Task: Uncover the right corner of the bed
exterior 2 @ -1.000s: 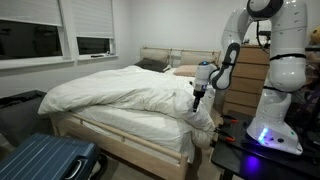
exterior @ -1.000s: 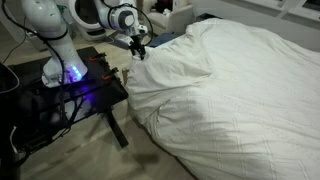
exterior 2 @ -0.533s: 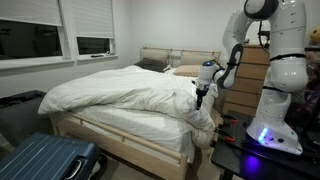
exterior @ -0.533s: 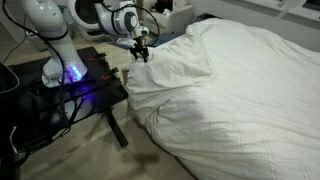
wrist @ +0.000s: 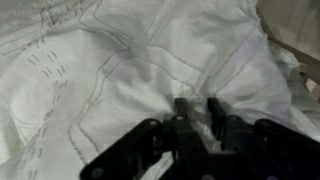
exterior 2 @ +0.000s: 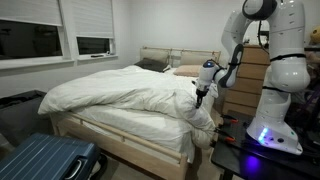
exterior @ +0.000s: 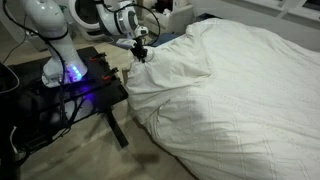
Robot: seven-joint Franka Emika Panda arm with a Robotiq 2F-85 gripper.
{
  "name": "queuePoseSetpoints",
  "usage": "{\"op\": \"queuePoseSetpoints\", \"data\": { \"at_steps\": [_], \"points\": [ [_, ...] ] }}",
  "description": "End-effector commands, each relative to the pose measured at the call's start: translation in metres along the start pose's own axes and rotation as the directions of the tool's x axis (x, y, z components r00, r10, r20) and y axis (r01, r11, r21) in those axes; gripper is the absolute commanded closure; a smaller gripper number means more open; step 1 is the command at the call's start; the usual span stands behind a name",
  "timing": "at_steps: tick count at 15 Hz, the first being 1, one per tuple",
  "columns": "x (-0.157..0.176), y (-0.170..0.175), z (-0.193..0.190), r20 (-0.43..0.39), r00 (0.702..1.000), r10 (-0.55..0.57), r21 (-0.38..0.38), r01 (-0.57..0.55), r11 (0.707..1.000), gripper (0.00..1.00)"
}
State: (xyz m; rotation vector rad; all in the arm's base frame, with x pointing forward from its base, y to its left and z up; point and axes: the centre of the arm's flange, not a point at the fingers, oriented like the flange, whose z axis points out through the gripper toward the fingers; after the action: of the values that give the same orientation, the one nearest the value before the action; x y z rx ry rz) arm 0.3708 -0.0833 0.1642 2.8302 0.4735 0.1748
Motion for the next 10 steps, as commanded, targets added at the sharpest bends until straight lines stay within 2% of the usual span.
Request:
{"op": "queuePoseSetpoints", "data": {
  "at_steps": [1,3,5,10],
  "points": [
    [-0.001,0.001,0.012,0.001,0.999,0.050,-0.013,-0.049,0.999,1.00],
    [0.004,0.010,0.010,0.011,0.997,0.083,-0.020,-0.082,0.996,1.00],
    [0.015,0.034,0.003,0.021,0.989,0.145,-0.032,-0.144,0.989,0.99],
    [0.043,0.113,-0.034,0.022,0.939,0.343,-0.057,-0.342,0.938,0.99]
  ]
}}
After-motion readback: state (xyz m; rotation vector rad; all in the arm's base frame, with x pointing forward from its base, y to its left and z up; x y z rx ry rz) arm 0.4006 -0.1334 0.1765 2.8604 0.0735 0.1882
